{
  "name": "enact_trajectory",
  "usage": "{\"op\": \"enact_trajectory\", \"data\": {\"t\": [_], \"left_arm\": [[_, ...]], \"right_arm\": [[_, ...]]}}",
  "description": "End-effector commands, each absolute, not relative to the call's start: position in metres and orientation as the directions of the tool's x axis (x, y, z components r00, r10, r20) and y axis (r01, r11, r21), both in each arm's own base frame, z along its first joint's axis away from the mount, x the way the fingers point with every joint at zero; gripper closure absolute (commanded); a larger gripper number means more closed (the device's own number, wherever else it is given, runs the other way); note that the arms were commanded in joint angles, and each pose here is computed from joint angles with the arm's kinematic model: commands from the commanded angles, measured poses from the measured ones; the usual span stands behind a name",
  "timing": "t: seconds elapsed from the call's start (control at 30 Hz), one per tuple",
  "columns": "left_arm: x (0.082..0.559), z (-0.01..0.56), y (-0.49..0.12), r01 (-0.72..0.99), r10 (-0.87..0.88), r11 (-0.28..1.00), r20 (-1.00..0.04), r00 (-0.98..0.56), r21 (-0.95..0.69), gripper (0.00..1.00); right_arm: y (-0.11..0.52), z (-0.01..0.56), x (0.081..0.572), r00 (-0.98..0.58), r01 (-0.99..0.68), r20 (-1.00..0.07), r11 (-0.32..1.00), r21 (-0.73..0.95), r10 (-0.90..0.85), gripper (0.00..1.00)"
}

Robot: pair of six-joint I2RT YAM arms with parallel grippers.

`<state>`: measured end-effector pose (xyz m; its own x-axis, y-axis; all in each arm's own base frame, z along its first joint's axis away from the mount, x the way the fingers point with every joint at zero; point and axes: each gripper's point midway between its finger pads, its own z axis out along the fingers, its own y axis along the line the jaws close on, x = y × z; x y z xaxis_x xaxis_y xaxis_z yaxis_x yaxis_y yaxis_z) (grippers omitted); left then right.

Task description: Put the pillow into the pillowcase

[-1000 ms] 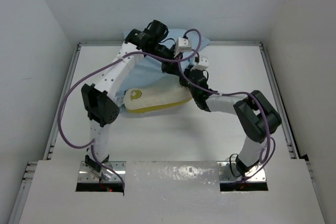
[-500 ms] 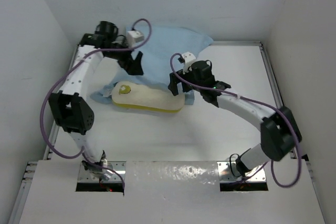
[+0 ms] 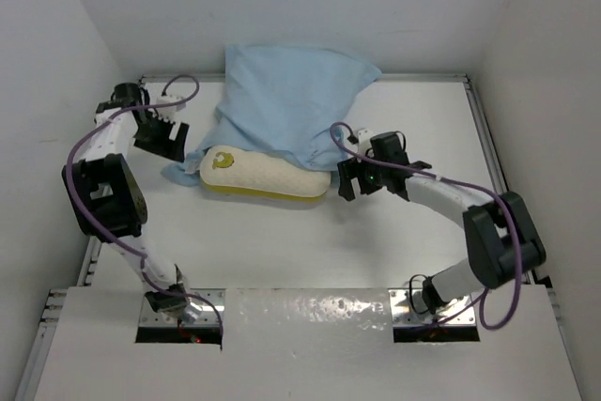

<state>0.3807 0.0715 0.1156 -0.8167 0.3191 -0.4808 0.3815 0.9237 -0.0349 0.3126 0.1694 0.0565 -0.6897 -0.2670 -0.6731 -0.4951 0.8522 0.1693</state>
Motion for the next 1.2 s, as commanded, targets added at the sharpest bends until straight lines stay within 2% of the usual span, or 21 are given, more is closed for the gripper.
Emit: {"op": "enact_trajectory", "data": {"t": [0.0, 0.1, 0.2, 0.37, 0.5, 0.57, 0.6, 0.63, 0.67, 0.7, 0.73, 0.77, 0.8, 0.9, 0.93, 1.0, 1.03, 1.07, 1.1, 1.13, 1.17], "left_arm": [[0.383, 0.093, 0.082, 0.405, 0.364, 0.914, -0.446, -0.817, 0.004, 0.17], [0.388, 0.074, 0.077, 0.405, 0.345, 0.914, -0.45, -0.823, -0.039, 0.15], [0.399, 0.053, 0.077, 0.389, 0.325, 0.921, -0.484, -0.812, -0.034, 0.09], [0.415, 0.015, 0.086, 0.291, 0.237, 0.955, -0.459, -0.856, -0.049, 0.09], [0.418, 0.009, 0.083, 0.318, 0.255, 0.947, -0.475, -0.842, -0.055, 0.09], [0.413, 0.006, 0.076, 0.344, 0.262, 0.933, -0.461, -0.848, -0.103, 0.12], [0.411, 0.002, 0.066, 0.364, 0.257, 0.918, -0.462, -0.849, -0.158, 0.15], [0.408, 0.002, 0.06, 0.382, 0.261, 0.905, -0.46, -0.848, -0.19, 0.33], [0.396, 0.004, 0.049, 0.401, 0.265, 0.879, -0.437, -0.86, -0.256, 0.43], [0.39, 0.011, 0.029, 0.445, 0.26, 0.824, -0.463, -0.847, -0.351, 0.51], [0.381, 0.017, 0.021, 0.529, 0.321, 0.762, -0.491, -0.81, -0.375, 0.75], [0.357, 0.031, 0.006, 0.55, 0.338, 0.697, -0.466, -0.818, -0.46, 0.94], [0.348, 0.043, -0.006, 0.582, 0.336, 0.639, -0.498, -0.799, -0.503, 1.0], [0.312, 0.081, -0.024, 0.675, 0.384, 0.495, -0.559, -0.735, -0.548, 1.0], [0.31, 0.095, -0.026, 0.672, 0.358, 0.491, -0.575, -0.736, -0.554, 1.0], [0.319, 0.151, -0.031, 0.72, 0.274, 0.503, -0.701, -0.658, -0.479, 1.0], [0.323, 0.176, -0.035, 0.748, 0.253, 0.502, -0.752, -0.608, -0.435, 1.0], [0.333, 0.231, -0.042, 0.813, 0.227, 0.491, -0.855, -0.467, -0.314, 1.0], [0.338, 0.264, -0.046, 0.84, 0.206, 0.48, -0.899, -0.386, -0.251, 1.0], [0.356, 0.326, -0.046, 0.848, 0.17, 0.506, -0.946, -0.276, -0.156, 1.0], [0.363, 0.363, -0.049, 0.852, 0.128, 0.508, -0.966, -0.223, -0.129, 1.0]], "right_arm": [[0.186, 0.073, 0.352, -0.619, -0.477, -0.76, 0.863, 0.166, -0.197, 0.11], [0.185, 0.068, 0.373, -0.606, -0.42, -0.781, 0.894, 0.155, -0.149, 0.11], [0.186, 0.039, 0.365, -0.655, -0.435, -0.734, 0.884, 0.172, -0.179, 0.12], [0.197, 0.016, 0.374, -0.695, -0.427, -0.698, 0.88, 0.209, -0.172, 0.16], [0.217, 0.009, 0.382, -0.703, -0.444, -0.701, 0.845, 0.298, -0.122, 0.24], [0.228, 0.006, 0.383, -0.715, -0.436, -0.696, 0.823, 0.365, -0.07, 0.44], [0.231, 0.006, 0.384, -0.718, -0.427, -0.694, 0.82, 0.381, -0.052, 0.54], [0.235, 0.009, 0.385, -0.72, -0.424, -0.693, 0.808, 0.41, -0.026, 0.71], [0.236, 0.009, 0.381, -0.724, -0.426, -0.689, 0.799, 0.425, -0.02, 0.82], [0.239, 0.013, 0.379, -0.72, -0.434, -0.694, 0.787, 0.438, -0.011, 0.95], [0.241, 0.021, 0.378, -0.708, -0.441, -0.706, 0.775, 0.452, 0.008, 1.0], [0.238, 0.018, 0.364, -0.718, -0.445, -0.696, 0.766, 0.465, 0.006, 1.0], [0.241, 0.039, 0.36, -0.688, -0.476, -0.726, 0.742, 0.472, 0.02, 1.0], [0.252, 0.068, 0.317, -0.708, -0.554, -0.706, 0.632, 0.542, -0.015, 1.0], [0.261, 0.096, 0.296, -0.685, -0.612, -0.727, 0.575, 0.542, -0.045, 1.0], [0.277, 0.145, 0.271, -0.631, -0.709, -0.773, 0.454, 0.54, -0.068, 1.0], [0.282, 0.194, 0.261, -0.597, -0.737, -0.802, 0.397, 0.547, -0.004, 1.0], [0.289, 0.251, 0.264, -0.51, -0.798, -0.856, 0.328, 0.506, 0.081, 1.0], [0.289, 0.291, 0.263, -0.463, -0.827, -0.875, 0.283, 0.485, 0.144, 1.0], [0.283, 0.336, 0.267, -0.407, -0.849, -0.886, 0.265, 0.457, 0.223, 1.0], [0.28, 0.4, 0.27, -0.295, -0.895, -0.912, 0.253, 0.368, 0.285, 1.0]]}}
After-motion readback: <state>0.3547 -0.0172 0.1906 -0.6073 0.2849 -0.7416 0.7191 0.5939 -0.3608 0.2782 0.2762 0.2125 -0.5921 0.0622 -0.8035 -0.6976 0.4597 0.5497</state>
